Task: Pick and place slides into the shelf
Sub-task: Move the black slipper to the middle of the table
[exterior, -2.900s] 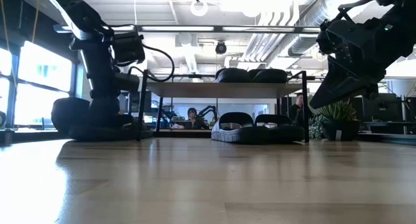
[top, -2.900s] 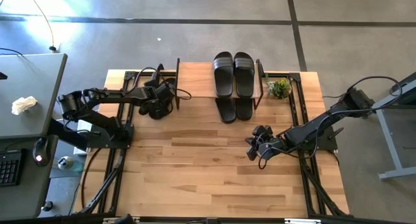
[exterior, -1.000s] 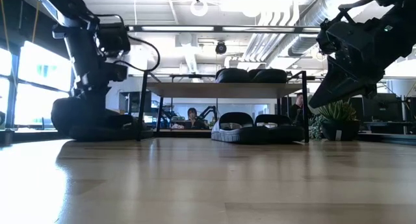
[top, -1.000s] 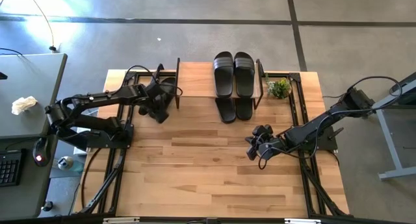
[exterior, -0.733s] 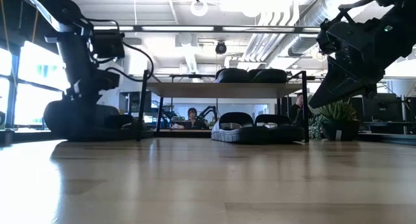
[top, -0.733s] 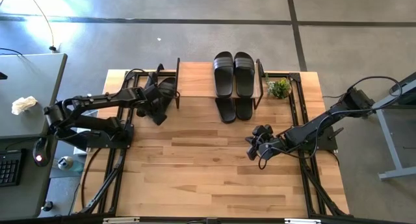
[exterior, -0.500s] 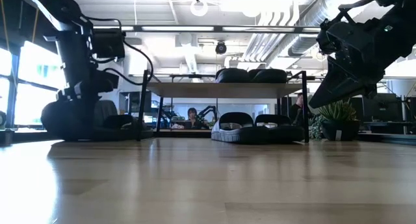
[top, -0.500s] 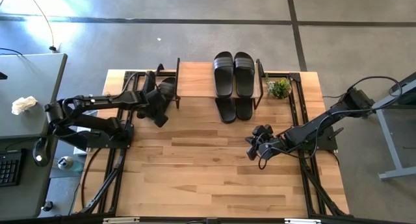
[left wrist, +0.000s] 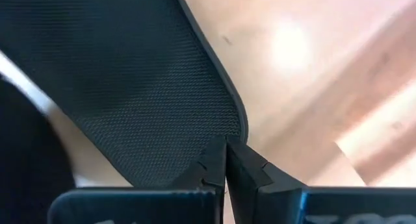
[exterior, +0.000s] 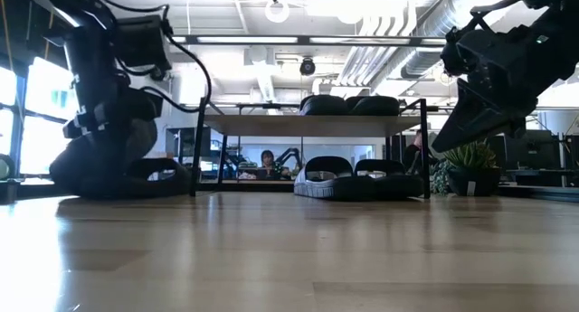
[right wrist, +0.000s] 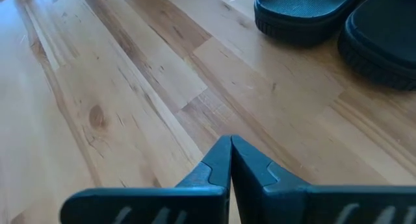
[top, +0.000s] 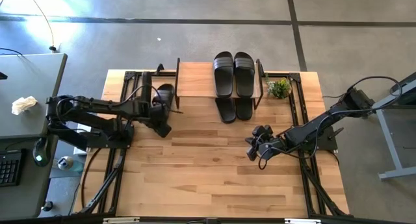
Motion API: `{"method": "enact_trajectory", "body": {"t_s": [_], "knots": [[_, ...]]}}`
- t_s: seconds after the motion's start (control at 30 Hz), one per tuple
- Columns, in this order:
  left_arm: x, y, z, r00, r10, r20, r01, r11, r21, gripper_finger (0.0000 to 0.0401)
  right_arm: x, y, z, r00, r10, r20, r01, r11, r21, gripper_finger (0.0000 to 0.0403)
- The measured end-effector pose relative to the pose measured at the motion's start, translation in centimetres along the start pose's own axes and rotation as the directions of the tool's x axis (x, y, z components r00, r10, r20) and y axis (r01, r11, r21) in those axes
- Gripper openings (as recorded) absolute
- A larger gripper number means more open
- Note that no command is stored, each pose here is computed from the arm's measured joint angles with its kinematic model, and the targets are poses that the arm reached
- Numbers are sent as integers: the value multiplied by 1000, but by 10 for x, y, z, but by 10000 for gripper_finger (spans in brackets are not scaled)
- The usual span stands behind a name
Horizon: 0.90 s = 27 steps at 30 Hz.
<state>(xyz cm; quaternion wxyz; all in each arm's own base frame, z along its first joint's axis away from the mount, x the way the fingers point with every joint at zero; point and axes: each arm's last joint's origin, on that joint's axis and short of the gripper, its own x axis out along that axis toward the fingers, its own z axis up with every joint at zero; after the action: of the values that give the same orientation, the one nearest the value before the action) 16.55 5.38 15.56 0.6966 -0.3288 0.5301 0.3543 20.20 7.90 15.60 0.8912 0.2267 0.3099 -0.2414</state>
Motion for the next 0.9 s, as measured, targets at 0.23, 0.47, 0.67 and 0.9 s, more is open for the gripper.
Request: {"method": "enact_trajectory", "body": {"t_s": [0.23, 0.47, 0.67, 0.9], "knots": [[-2, -19, -18, 998, -52, -30, 52, 999, -16, 0, 0, 0, 0, 1000, 6, -8, -6, 1000, 1, 0], [-5, -40, -37, 988, -145, -51, 145, 989, -7, 0, 0, 0, 0, 1000, 13, -18, -13, 1000, 0, 0], [-10, -57, -53, 970, -236, -62, 237, 971, 17, 0, 0, 0, -1, 1000, 14, -19, -14, 1000, 0, 0], [-16, -74, -75, 931, -345, -122, 352, 935, 36, 0, 0, 1, -1, 1000, 16, -23, -16, 1000, 0, 0]]}}
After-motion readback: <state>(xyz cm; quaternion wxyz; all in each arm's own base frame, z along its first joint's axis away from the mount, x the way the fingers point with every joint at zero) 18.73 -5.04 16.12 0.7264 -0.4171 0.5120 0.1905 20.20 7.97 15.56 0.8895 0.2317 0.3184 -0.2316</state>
